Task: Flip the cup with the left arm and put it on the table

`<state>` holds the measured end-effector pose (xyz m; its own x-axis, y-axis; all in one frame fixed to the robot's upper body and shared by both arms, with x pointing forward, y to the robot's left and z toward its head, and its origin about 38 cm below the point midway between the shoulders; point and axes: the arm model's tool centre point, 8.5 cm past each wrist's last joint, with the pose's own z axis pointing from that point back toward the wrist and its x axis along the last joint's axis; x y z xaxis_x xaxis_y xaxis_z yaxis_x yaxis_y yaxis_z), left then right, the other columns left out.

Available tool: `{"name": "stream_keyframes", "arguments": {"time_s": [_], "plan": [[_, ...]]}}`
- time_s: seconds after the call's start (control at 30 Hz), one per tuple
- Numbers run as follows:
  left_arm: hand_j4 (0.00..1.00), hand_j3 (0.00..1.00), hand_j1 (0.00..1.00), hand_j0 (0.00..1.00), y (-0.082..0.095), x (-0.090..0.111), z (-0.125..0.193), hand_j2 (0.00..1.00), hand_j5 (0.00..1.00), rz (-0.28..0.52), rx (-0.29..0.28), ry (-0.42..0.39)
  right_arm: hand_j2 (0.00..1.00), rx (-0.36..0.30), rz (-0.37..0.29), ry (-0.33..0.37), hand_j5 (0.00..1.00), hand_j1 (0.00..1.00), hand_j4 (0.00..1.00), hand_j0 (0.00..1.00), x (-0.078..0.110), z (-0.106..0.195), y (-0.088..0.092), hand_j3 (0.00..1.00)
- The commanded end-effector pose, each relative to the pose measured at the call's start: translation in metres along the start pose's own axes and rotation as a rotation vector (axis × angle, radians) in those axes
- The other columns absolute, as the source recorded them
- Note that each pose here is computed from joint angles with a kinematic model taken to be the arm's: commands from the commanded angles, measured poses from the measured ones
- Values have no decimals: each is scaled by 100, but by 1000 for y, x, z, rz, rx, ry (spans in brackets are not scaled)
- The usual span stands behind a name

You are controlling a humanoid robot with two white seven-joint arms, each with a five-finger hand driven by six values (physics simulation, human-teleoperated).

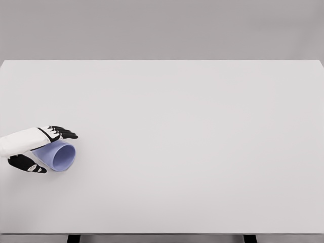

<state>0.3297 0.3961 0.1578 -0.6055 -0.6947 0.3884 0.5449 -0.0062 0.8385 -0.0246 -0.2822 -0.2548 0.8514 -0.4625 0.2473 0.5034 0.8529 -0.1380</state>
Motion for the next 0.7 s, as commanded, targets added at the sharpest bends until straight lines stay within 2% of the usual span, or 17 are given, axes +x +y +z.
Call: {"name": "stream_keyframes", "arguments": {"time_s": [0.0, 0.67], "plan": [[100, 100, 100, 100, -2, -1, -1, 100, 100, 10, 4, 1, 100, 0, -1, 0, 100, 100, 100, 100, 0, 0, 0, 100], [100, 100, 100, 100, -6, -7, -2, 100, 100, 15, 5, 17, 100, 0, -1, 0, 100, 100, 100, 100, 0, 0, 0, 100]]}}
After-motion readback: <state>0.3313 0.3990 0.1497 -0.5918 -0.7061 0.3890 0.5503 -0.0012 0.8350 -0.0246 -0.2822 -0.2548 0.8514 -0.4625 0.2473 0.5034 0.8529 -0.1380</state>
